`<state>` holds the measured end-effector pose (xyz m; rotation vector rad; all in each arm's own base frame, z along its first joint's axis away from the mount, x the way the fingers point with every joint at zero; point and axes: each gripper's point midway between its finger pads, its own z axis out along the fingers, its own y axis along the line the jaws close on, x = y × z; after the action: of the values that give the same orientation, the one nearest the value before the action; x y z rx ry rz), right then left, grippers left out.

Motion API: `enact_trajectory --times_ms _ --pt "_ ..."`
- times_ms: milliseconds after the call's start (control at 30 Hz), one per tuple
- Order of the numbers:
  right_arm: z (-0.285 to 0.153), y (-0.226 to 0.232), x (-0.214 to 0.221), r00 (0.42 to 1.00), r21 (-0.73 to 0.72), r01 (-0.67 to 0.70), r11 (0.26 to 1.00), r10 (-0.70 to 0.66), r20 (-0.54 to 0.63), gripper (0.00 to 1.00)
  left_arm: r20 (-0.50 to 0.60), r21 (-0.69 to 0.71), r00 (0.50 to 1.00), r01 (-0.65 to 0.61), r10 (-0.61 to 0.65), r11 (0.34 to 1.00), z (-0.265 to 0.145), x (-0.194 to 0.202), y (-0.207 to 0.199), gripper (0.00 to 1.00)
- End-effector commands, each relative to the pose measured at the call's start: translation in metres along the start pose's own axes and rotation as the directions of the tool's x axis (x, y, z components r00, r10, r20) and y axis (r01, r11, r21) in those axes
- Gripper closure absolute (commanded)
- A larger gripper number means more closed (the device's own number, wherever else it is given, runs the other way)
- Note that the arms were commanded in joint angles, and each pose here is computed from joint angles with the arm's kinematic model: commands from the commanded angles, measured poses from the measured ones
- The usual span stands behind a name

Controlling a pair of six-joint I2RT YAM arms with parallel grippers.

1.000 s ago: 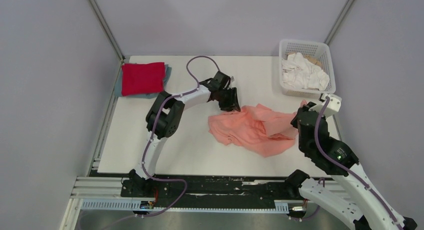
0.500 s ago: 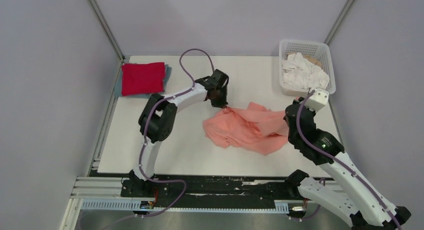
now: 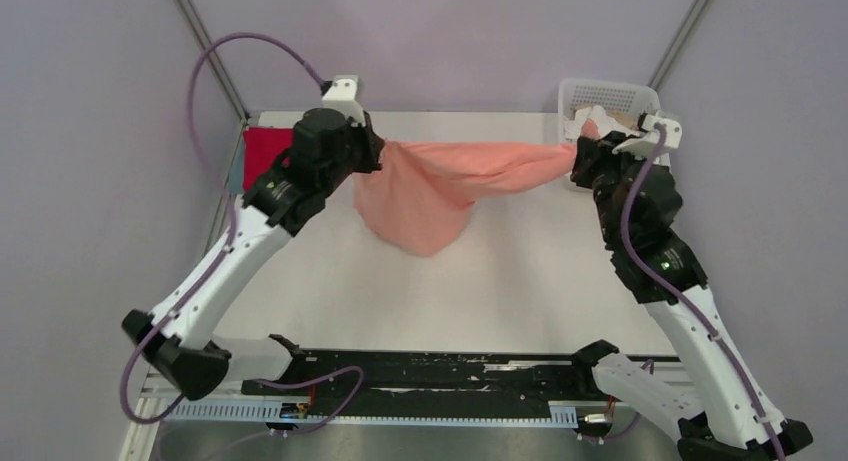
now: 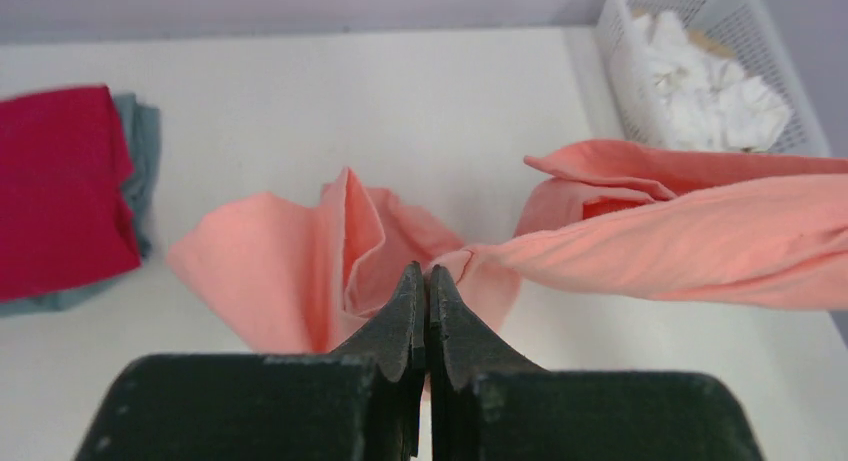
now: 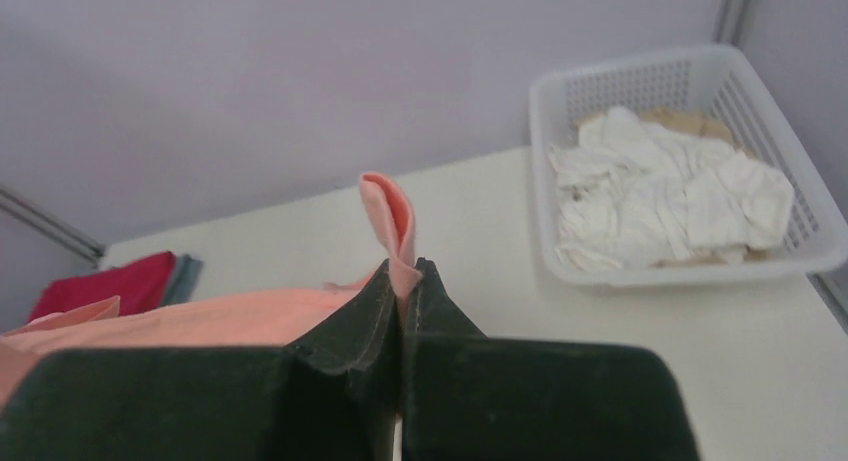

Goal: Fold and stack the t-shirts
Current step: Flatten out the tshirt

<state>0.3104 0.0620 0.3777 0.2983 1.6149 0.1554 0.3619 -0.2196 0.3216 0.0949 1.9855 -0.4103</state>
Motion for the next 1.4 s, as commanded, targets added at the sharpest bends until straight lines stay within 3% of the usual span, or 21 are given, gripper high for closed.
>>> enact_trajectory --times_ms 0,167,300,467,500,600,700,800,900,967,1067,1167,1200,1233,1267,1300,1333,1367 --pt "-0.054 0.039 -0.106 0.965 -0.279 -0.02 0.96 0.091 0.244 1.0 0.247 0.045 0.967 -0.069 0.056 0.997 -0.085 -0.062 0.002 1.0" --pt "-0.12 0.071 -0.157 0.936 -0.538 0.039 0.842 0.158 0.315 1.0 0.425 0.191 0.904 -0.137 0.044 0.972 -0.187 -0.103 -0.01 1.0" --pt "-0.17 0.077 -0.186 0.911 -0.644 0.075 0.762 0.21 0.354 1.0 0.524 0.26 0.852 -0.163 0.003 0.952 -0.255 -0.124 -0.009 1.0" --pt "-0.21 0.081 -0.197 0.903 -0.731 0.09 0.677 0.254 0.346 1.0 0.625 0.318 0.78 -0.215 -0.034 0.923 -0.318 -0.147 -0.011 1.0" --pt "-0.214 0.082 -0.198 0.904 -0.739 0.094 0.667 0.253 0.344 1.0 0.616 0.32 0.787 -0.224 -0.023 0.921 -0.318 -0.148 -0.013 1.0" --pt "-0.211 0.08 -0.203 0.902 -0.726 0.083 0.682 0.258 0.345 1.0 0.652 0.326 0.758 -0.27 -0.009 0.906 -0.336 -0.166 -0.02 1.0" --pt "-0.185 0.071 -0.202 0.906 -0.645 0.036 0.763 0.247 0.342 1.0 0.669 0.282 0.743 -0.29 0.03 0.915 -0.324 -0.187 -0.026 1.0" --pt "-0.136 0.053 -0.184 0.925 -0.482 -0.03 0.876 0.207 0.319 1.0 0.644 0.134 0.754 -0.277 0.129 0.951 -0.265 -0.203 -0.021 1.0" --pt "-0.079 0.04 -0.147 0.96 -0.295 -0.049 0.954 0.127 0.251 1.0 0.538 -0.024 0.815 -0.242 0.217 0.97 -0.181 -0.195 -0.002 1.0" --pt "-0.035 0.033 -0.108 0.984 -0.166 -0.033 0.986 0.062 0.169 1.0 0.417 0.05 0.887 -0.24 0.198 0.969 -0.108 -0.17 0.0 1.0" --pt "0.03 0.019 -0.029 1.0 0.028 0.025 0.999 -0.025 0.005 1.0 0.19 -0.013 0.963 -0.192 0.191 0.981 0.016 -0.12 0.048 0.95" --pt "0.085 -0.005 0.053 0.983 0.156 0.068 0.985 -0.039 -0.178 0.98 0.004 0.019 0.977 -0.214 0.214 0.977 0.105 -0.061 0.069 0.75" --pt "0.103 -0.014 0.081 0.97 0.183 0.074 0.98 -0.028 -0.242 0.96 -0.098 0.027 0.973 -0.206 0.208 0.978 0.144 -0.023 0.081 0.71" --pt "0.119 -0.024 0.102 0.958 0.214 0.071 0.974 -0.006 -0.287 0.92 -0.105 0.044 0.975 -0.191 0.195 0.981 0.157 -0.024 0.078 0.56" --pt "0.136 -0.035 0.121 0.946 0.25 0.077 0.965 0.009 -0.325 0.89 -0.219 0.031 0.96 -0.173 0.175 0.984 0.187 0.016 0.093 0.42" --pt "0.153 -0.043 0.137 0.934 0.269 0.095 0.958 0.008 -0.358 0.87 -0.198 0.012 0.968 -0.154 0.154 0.988 0.196 0.002 0.094 0.14" --pt "0.171 -0.044 0.141 0.928 0.27 0.104 0.957 0.004 -0.373 0.84 -0.298 -0.019 0.947 -0.135 0.123 0.991 0.217 0.037 0.111 0.07" --pt "0.182 -0.045 0.152 0.915 0.269 0.123 0.955 -0.004 -0.403 0.73 -0.291 -0.038 0.952 -0.108 0.093 0.993 0.232 0.033 0.114 0.02"
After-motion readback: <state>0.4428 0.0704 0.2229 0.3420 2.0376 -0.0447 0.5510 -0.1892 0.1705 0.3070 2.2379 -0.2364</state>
